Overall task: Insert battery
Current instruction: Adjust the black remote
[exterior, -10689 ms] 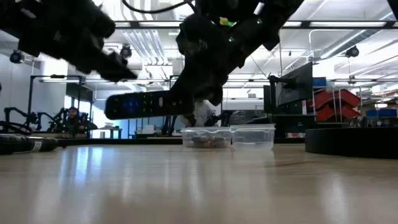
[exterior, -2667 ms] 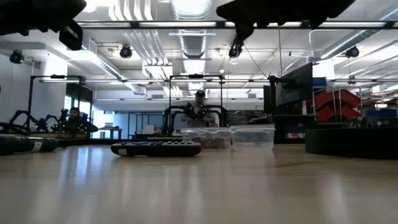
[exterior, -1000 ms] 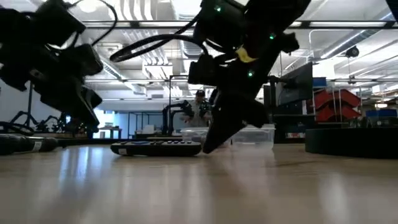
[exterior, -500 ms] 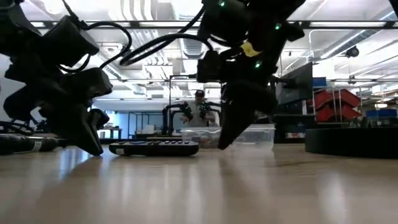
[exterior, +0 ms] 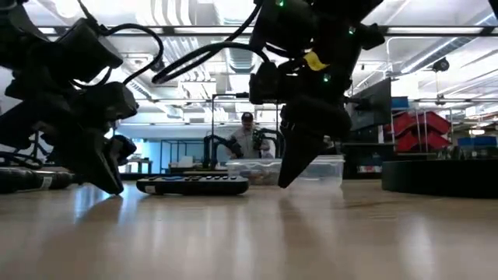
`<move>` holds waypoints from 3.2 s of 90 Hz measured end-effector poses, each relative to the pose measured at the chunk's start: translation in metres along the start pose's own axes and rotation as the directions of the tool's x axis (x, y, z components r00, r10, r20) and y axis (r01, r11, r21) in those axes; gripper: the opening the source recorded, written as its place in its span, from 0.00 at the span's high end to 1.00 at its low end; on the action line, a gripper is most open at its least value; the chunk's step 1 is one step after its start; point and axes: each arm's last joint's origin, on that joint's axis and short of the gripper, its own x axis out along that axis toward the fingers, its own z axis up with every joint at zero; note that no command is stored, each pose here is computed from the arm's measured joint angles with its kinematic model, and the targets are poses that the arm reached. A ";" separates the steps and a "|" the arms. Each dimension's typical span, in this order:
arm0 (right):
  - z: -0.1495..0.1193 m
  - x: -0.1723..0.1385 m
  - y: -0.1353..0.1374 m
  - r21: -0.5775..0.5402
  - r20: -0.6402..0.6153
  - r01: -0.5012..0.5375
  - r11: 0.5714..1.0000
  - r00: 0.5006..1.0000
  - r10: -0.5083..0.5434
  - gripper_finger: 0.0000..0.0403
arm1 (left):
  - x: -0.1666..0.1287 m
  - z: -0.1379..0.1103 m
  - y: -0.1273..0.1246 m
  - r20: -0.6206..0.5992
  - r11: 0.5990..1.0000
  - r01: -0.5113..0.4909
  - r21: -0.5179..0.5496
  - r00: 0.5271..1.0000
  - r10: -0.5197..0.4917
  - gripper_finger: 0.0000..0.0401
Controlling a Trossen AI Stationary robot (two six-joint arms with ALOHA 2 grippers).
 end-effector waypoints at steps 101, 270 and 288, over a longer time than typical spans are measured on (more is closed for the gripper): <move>0.007 0.006 0.007 -0.011 0.071 -0.068 0.998 0.995 0.068 0.99 | 0.010 0.000 0.000 0.052 0.999 0.029 -0.021 0.998 -0.028 0.74; 0.012 0.016 -0.012 -0.130 -0.015 0.034 0.991 0.999 -0.036 0.99 | 0.018 0.002 0.000 0.049 1.000 0.026 0.006 0.998 -0.026 0.71; 0.021 0.021 -0.011 -0.151 0.072 0.022 0.988 0.997 -0.012 0.99 | 0.020 0.004 0.000 0.081 1.000 0.014 0.007 0.997 -0.014 0.71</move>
